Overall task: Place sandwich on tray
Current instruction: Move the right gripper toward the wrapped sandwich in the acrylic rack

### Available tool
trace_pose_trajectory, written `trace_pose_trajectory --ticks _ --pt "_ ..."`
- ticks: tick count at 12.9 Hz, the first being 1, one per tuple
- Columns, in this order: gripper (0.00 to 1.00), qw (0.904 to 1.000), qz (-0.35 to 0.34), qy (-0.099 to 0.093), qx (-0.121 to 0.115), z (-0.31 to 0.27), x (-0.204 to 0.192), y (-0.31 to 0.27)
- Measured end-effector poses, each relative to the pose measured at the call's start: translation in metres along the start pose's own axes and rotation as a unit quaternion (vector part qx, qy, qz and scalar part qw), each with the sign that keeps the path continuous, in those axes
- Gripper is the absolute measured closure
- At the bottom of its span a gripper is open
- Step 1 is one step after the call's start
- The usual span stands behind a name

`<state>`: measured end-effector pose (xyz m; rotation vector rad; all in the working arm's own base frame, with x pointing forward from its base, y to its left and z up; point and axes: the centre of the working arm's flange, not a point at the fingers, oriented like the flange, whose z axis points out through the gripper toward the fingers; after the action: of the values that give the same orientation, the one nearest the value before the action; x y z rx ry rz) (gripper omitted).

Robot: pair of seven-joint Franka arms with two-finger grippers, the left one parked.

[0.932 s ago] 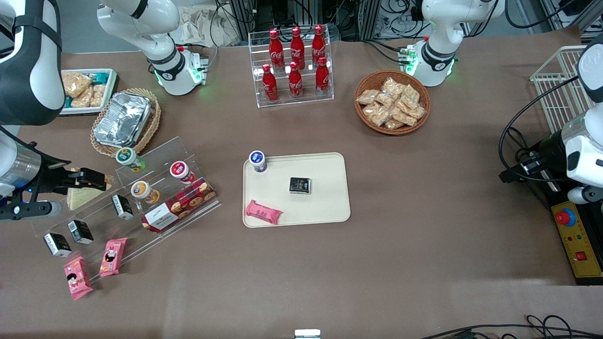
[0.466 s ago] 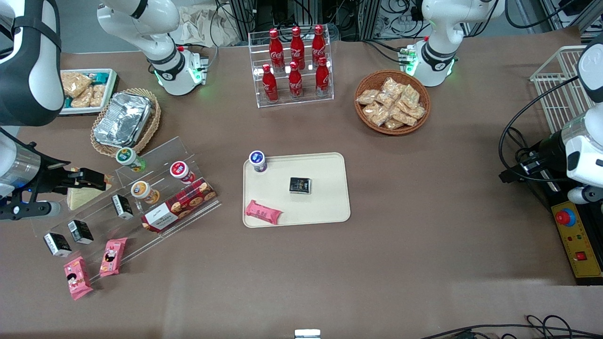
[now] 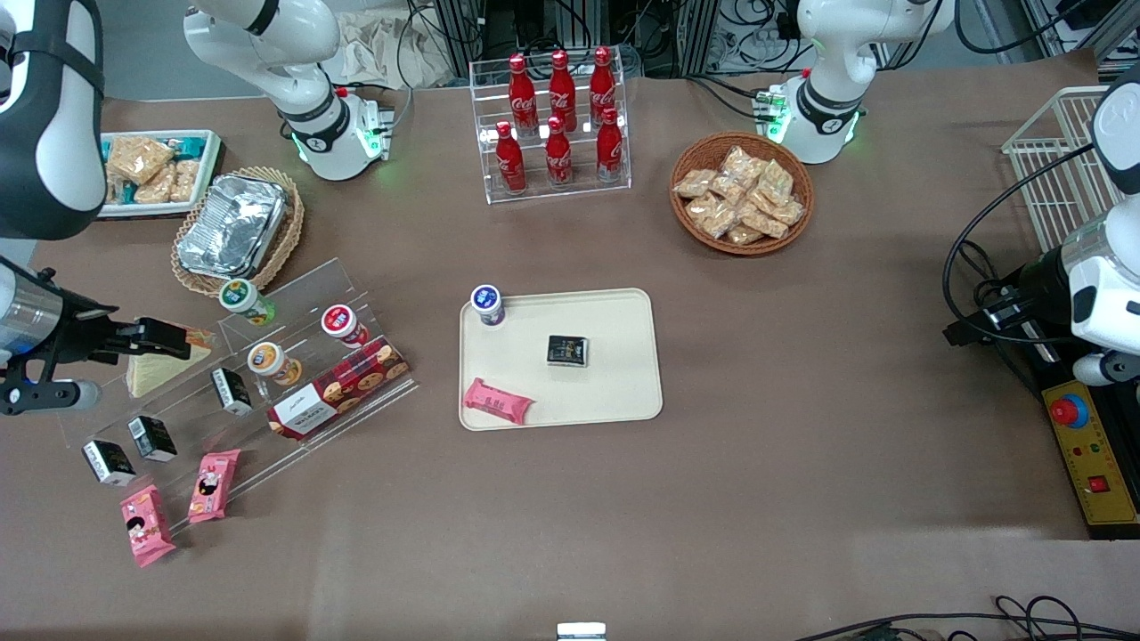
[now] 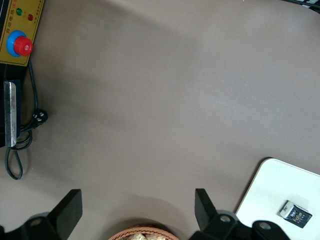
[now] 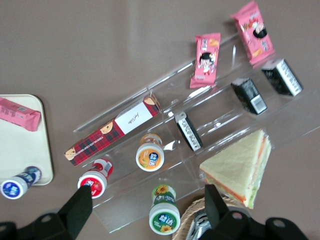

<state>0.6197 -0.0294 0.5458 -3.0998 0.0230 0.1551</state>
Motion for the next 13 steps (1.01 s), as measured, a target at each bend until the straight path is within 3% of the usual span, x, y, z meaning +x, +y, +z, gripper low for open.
trace_pose_trajectory --ticks 1,3,8,11,13 --pt "0.00 0.9997 0.015 -0.004 0.017 0.004 -0.001 0.016" --pt "0.00 0.9988 0.037 -0.010 0.030 0.009 -0.004 0.040" --pt "0.00 0.9947 0.094 -0.028 0.029 0.024 -0.019 0.088" --pt "0.00 0.9849 0.166 -0.036 0.033 0.032 -0.050 0.125" --pt "0.00 0.9703 0.236 -0.042 0.033 0.041 -0.063 0.133"
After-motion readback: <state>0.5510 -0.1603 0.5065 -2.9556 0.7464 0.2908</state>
